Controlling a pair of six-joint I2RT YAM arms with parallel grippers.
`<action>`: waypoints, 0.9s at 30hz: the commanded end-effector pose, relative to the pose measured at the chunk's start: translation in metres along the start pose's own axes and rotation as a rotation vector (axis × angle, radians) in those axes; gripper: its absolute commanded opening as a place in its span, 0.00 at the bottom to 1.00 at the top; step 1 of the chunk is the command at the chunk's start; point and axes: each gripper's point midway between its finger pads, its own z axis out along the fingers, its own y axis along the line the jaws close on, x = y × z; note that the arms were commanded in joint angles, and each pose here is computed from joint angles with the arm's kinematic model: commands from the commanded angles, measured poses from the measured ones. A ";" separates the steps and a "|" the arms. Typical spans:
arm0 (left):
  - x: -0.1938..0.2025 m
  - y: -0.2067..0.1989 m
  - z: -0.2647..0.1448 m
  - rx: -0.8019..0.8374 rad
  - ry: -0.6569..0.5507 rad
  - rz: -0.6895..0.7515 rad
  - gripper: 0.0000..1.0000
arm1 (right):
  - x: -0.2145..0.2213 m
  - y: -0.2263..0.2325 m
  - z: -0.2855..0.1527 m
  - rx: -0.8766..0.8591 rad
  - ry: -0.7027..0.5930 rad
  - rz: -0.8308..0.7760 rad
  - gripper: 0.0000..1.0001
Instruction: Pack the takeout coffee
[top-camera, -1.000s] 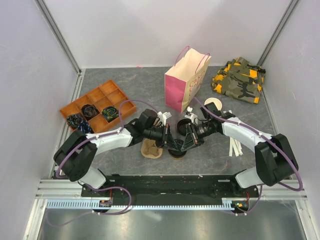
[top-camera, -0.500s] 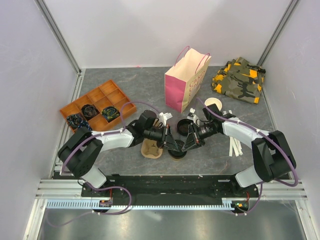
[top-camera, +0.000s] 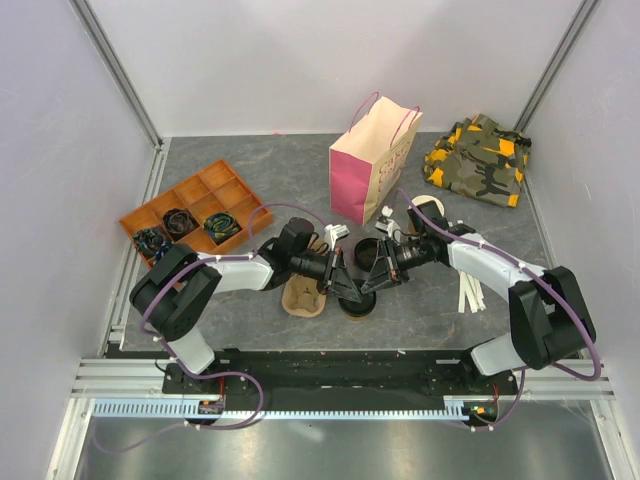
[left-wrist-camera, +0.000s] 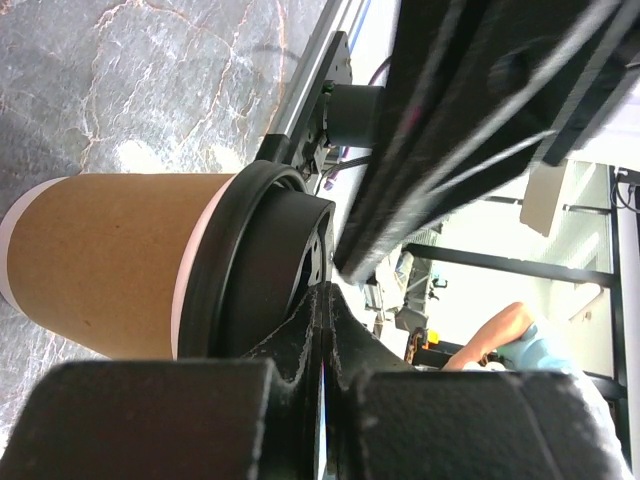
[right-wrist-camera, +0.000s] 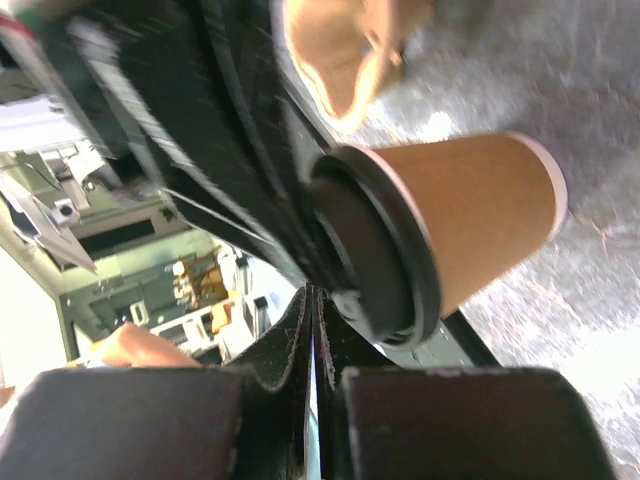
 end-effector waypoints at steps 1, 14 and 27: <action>0.032 0.090 -0.002 -0.294 -0.003 -0.163 0.02 | -0.028 0.030 -0.010 -0.040 -0.103 -0.080 0.07; 0.031 0.088 -0.004 -0.297 -0.009 -0.143 0.02 | -0.023 -0.028 0.014 0.033 -0.046 0.067 0.05; 0.038 0.097 -0.005 -0.318 0.002 -0.168 0.02 | -0.017 -0.072 0.010 0.128 -0.078 0.204 0.05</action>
